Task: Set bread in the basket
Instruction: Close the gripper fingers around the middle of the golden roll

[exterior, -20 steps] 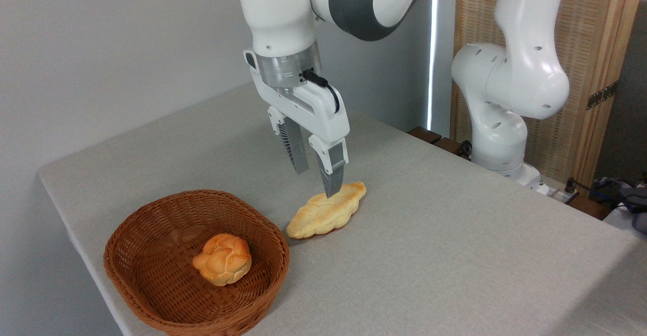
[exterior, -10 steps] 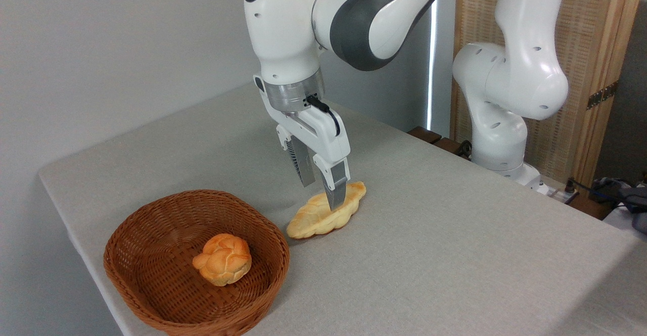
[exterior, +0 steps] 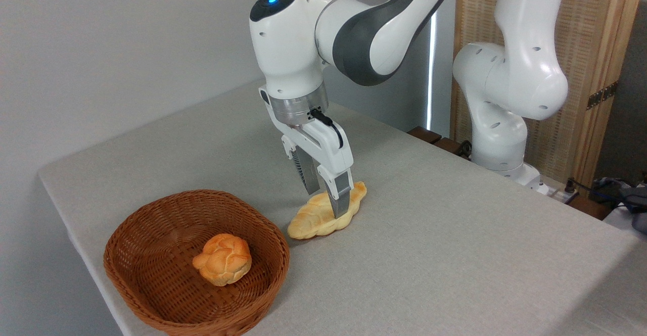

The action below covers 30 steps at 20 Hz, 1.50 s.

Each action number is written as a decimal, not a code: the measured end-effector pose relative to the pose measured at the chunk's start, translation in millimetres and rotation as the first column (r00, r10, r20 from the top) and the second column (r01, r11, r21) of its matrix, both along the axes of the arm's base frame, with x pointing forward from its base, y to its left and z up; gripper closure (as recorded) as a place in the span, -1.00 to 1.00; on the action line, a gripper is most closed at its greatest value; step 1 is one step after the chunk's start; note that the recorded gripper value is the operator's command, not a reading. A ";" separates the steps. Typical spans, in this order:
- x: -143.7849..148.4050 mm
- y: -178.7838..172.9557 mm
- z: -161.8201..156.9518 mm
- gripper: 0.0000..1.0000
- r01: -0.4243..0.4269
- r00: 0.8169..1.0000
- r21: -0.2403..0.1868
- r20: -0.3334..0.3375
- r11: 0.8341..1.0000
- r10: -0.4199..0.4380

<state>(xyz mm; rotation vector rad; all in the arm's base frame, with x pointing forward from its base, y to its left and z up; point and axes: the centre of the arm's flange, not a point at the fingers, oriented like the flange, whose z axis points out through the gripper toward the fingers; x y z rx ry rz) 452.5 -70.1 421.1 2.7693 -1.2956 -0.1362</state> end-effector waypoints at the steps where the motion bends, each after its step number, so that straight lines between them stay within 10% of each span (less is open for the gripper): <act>1: -0.4 0.0 -1.1 -1.00 0.000 1.000 0.000 -0.002 1.000 0.000; 30: 2.9 1.8 7.3 -1.00 0.015 1.000 0.024 0.023 1.000 -0.016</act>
